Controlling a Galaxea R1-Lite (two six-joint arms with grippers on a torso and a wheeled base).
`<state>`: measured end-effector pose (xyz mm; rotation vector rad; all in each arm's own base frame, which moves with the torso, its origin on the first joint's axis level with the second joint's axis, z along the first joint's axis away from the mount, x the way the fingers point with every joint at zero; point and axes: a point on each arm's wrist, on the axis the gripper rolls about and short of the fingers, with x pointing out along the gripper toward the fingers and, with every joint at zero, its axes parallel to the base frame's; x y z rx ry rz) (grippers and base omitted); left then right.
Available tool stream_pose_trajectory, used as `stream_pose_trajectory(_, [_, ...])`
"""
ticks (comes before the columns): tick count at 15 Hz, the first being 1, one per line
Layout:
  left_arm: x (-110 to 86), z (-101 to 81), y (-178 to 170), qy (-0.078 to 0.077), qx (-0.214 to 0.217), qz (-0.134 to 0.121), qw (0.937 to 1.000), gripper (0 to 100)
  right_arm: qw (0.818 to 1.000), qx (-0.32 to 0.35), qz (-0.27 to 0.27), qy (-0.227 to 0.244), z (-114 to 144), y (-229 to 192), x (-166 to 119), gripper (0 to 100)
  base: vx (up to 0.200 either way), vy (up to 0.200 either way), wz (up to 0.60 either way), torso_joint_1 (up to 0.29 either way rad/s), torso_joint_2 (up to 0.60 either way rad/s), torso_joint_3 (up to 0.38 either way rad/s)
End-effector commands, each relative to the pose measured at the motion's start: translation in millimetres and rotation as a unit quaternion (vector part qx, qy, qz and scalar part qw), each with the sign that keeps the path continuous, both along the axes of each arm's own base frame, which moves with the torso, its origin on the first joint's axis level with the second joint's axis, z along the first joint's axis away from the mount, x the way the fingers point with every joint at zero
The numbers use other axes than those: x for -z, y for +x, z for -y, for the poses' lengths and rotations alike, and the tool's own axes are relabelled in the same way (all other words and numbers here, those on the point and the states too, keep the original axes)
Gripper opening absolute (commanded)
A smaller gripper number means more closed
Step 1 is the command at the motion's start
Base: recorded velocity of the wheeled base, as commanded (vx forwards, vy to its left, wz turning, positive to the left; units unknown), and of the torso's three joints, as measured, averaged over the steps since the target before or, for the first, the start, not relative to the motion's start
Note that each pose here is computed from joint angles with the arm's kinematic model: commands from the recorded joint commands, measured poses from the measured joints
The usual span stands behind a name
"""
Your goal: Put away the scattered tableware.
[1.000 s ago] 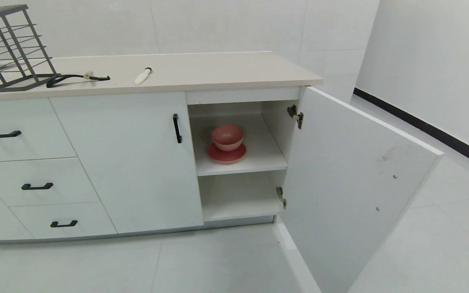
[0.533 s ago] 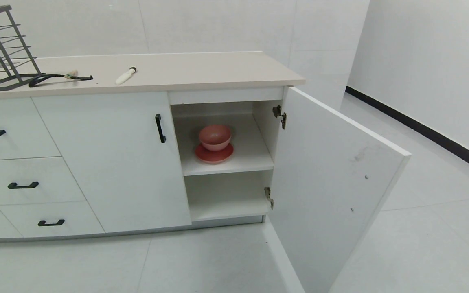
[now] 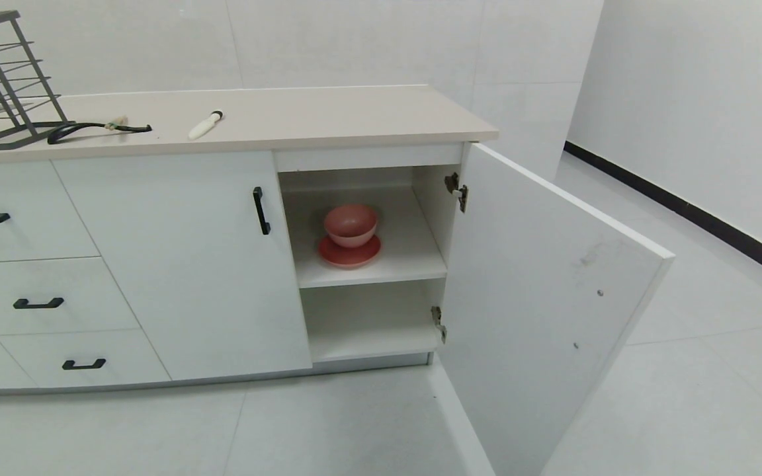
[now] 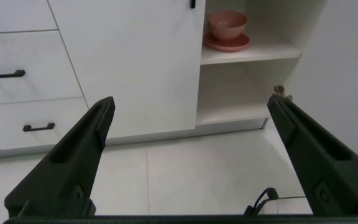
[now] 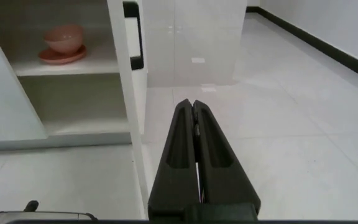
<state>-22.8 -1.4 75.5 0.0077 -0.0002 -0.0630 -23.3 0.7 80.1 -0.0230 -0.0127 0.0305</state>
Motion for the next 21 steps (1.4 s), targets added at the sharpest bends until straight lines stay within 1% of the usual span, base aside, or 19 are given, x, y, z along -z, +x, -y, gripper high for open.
stream_pose_trajectory(1, [0.0, 0.0, 0.0, 0.0, 0.0, 0.0, 1.0, 100, 0.996, 0.001, 0.094, 0.006, -0.7, -10.8, -53.8, 0, 0.0, -0.2, 0.0, 0.002, 0.0, 0.012])
stream_pose_trajectory(2, [0.0, 0.0, 0.0, 0.0, 0.0, 0.0, 1.0, 100, 0.991, -0.001, 0.135, 0.014, -1.3, -14.4, -95.1, 0, 0.0, -0.2, 0.0, 0.017, 0.0, -0.007])
stream_pose_trajectory(3, [0.0, 0.0, 0.0, 0.0, 0.0, 0.0, 1.0, 100, 0.991, -0.015, 0.136, 0.006, -1.9, -7.2, -131.4, 0, 0.0, 0.0, 0.0, 0.0, 0.0, 0.0])
stream_pose_trajectory(4, [0.0, 0.0, 0.0, 0.0, 0.0, 0.0, 1.0, 100, 0.993, -0.021, 0.112, -0.004, -2.2, 2.7, -131.3, 0, 0.0, 0.0, 0.0, 0.0, 0.0, 0.0])
stream_pose_trajectory(5, [0.0, 0.0, 0.0, 0.0, 0.0, 0.0, 1.0, 100, 0.997, -0.051, 0.045, -0.036, -2.8, 30.9, -127.1, 0, 0.0, 0.0, 0.0, 0.0, 0.0, 0.0])
stream_pose_trajectory(6, [0.0, 0.0, 0.0, 0.0, 0.0, 0.0, 1.0, 100, 0.997, -0.059, 0.025, -0.038, -2.8, 40.6, -128.3, 0, 0.0, 0.0, 0.0, 0.0, 0.0, 0.0])
stream_pose_trajectory(7, [0.0, 0.0, 0.0, 0.0, 0.0, 0.0, 1.0, 100, 0.995, -0.091, -0.03, -0.034, -3.5, 72.2, -129.7, 0, 0.0, 0.0, 0.0, 0.0, 0.0, 0.0])
stream_pose_trajectory(8, [0.0, 0.0, 0.0, 0.0, 0.0, 0.0, 1.0, 100, 0.991, -0.117, -0.051, -0.031, -5.2, 92.2, -130.1, 0, 0.0, 0.0, 0.0, 0.0, 0.0, 0.0])
stream_pose_trajectory(9, [0.0, 0.0, 0.0, 0.0, 0.0, 0.0, 1.0, 100, 0.984, -0.157, -0.083, -0.028, -9.6, 130.2, -125.1, 0, 0.0, 0.0, 0.0, 0.0, 0.0, 0.0])
stream_pose_trajectory(11, [0.0, 0.0, 0.0, 0.0, 0.0, 0.0, 1.0, 100, 0.98, -0.159, -0.113, -0.028, -10.5, 170.2, -113.8, 0, 0.0, 0.0, 0.0, 0.0, 0.0, 0.0])
stream_pose_trajectory(13, [0.0, 0.0, 0.0, 0.0, 0.0, 0.0, 1.0, 100, 0.977, -0.163, -0.122, -0.055, -10.9, 197.9, -99.9, 0, 0.0, 0.0, 0.0, 0.0, 0.0, 0.0])
stream_pose_trajectory(15, [0.0, 0.0, 0.0, -0.001, 0.0, 0.0, 1.0, 100, 0.972, -0.186, -0.124, -0.066, -12.0, 215.1, -82.8, 0, 0.0, 0.0, 0.0, 0.0, 0.0, 0.0])
stream_pose_trajectory(18, [0.0, 0.0, 0.0, -0.001, 0.0, 0.0, 1.0, 100, 0.968, -0.222, -0.087, -0.072, -14.7, 236.3, -70.7, 0, 0.0, 0.0, 0.0, 0.0, 0.0, 0.0])
stream_pose_trajectory(21, [0.0, 0.0, 0.0, -0.001, 0.0, 0.0, 1.0, 100, 0.959, -0.262, -0.046, -0.098, -17.3, 256.6, -57.2, 0, 0.0, 0.0, 0.0, 0.0, 0.0, 0.0])
